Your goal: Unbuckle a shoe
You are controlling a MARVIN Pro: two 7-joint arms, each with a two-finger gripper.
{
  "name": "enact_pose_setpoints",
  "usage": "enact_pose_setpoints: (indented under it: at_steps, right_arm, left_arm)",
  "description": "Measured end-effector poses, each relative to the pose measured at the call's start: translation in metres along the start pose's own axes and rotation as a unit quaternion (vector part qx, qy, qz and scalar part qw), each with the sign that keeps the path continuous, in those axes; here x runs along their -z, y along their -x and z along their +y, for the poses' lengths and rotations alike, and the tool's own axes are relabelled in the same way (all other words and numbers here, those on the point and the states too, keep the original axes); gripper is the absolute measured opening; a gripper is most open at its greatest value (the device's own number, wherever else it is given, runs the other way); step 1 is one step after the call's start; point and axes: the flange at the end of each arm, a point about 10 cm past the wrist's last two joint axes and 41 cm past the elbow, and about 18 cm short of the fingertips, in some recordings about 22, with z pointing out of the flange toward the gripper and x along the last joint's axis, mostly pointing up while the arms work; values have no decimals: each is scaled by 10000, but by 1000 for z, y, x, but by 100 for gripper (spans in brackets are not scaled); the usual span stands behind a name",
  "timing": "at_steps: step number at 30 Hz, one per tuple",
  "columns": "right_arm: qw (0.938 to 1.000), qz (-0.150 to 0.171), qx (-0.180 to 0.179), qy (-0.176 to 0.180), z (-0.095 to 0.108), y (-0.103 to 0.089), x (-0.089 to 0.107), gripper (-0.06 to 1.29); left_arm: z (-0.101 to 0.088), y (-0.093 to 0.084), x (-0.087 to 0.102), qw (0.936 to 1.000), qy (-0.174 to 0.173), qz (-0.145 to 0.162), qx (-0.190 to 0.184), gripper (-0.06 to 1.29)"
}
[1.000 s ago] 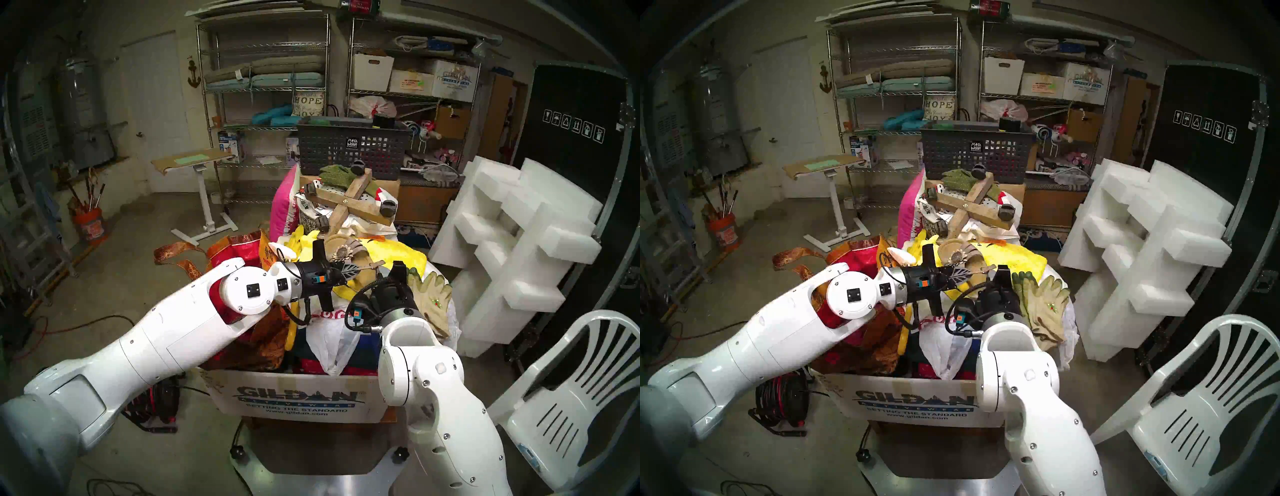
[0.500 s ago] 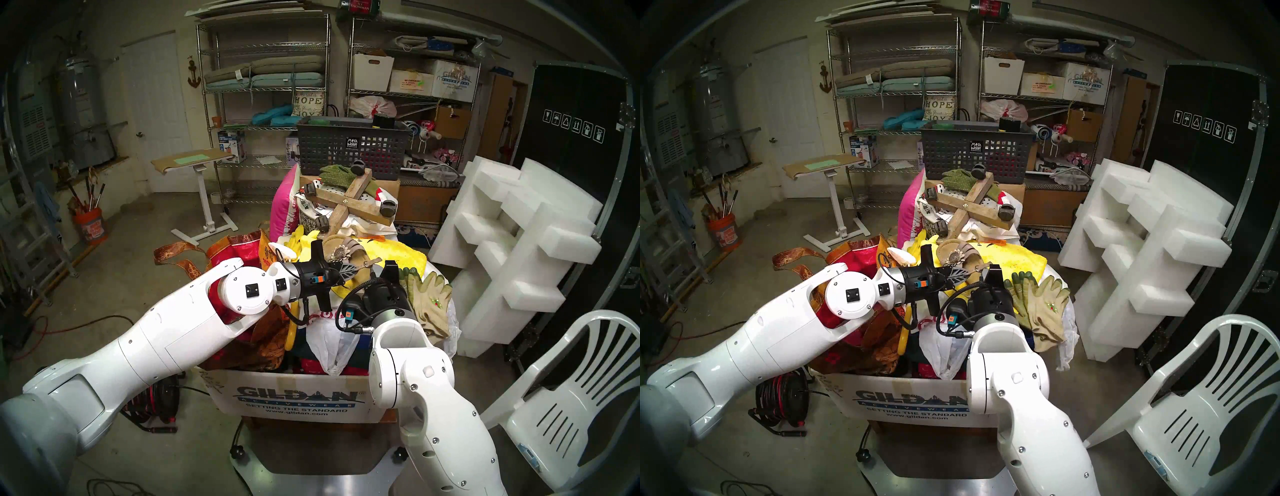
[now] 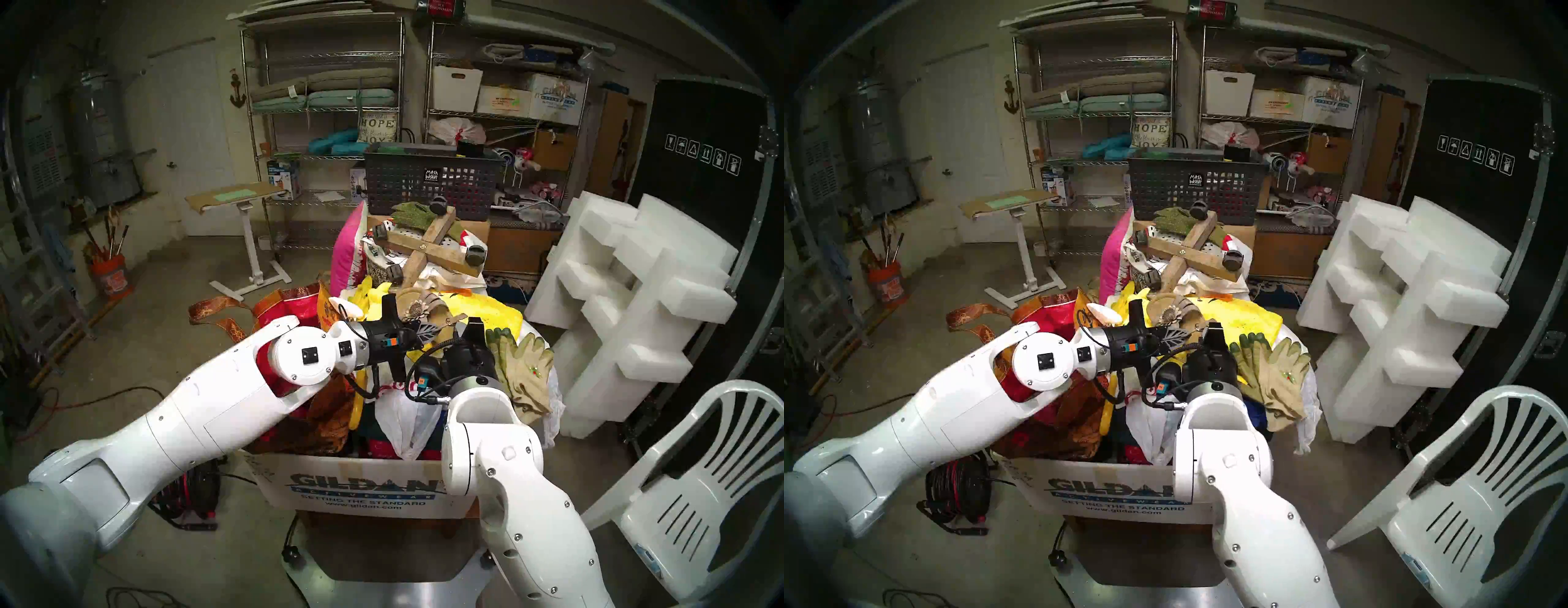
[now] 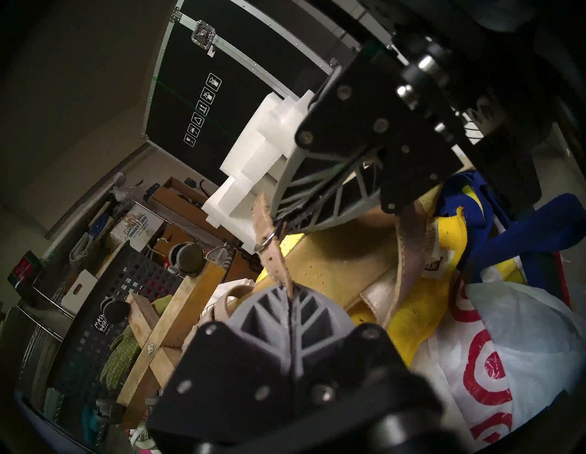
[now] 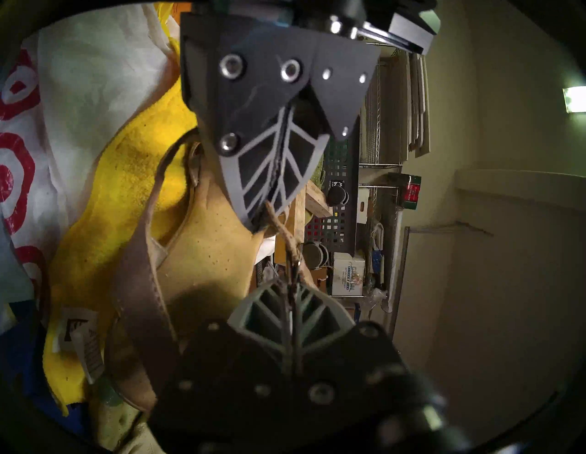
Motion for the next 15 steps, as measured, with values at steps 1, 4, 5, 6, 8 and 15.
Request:
enact_pose_setpoints:
  at_steps: [1,4,5,6,8,15]
  right_arm:
    - [10000,0,0,0,0,0,0,-3]
    - [10000,0,0,0,0,0,0,-3]
    - [10000,-15,4,-2,0,-1,0,-3]
    - [10000,-38,-3,-13,0,-3,-1,-3]
    - [10000,-59,-29,-28,0,-6,-1,-3]
    - [9995,-161,-234,-157,2,-19,-1,-3]
  left_arm:
    - [0,0,0,10000,0,0,0,-2]
    - [0,0,0,10000,0,0,0,-2]
    - [0,0,0,10000,0,0,3,-2]
    - [0,1,0,10000,0,0,6,-2]
    - [0,2,0,10000,1,-5,12,-2]
    - [1,6,1,10000,1,-21,41,-2]
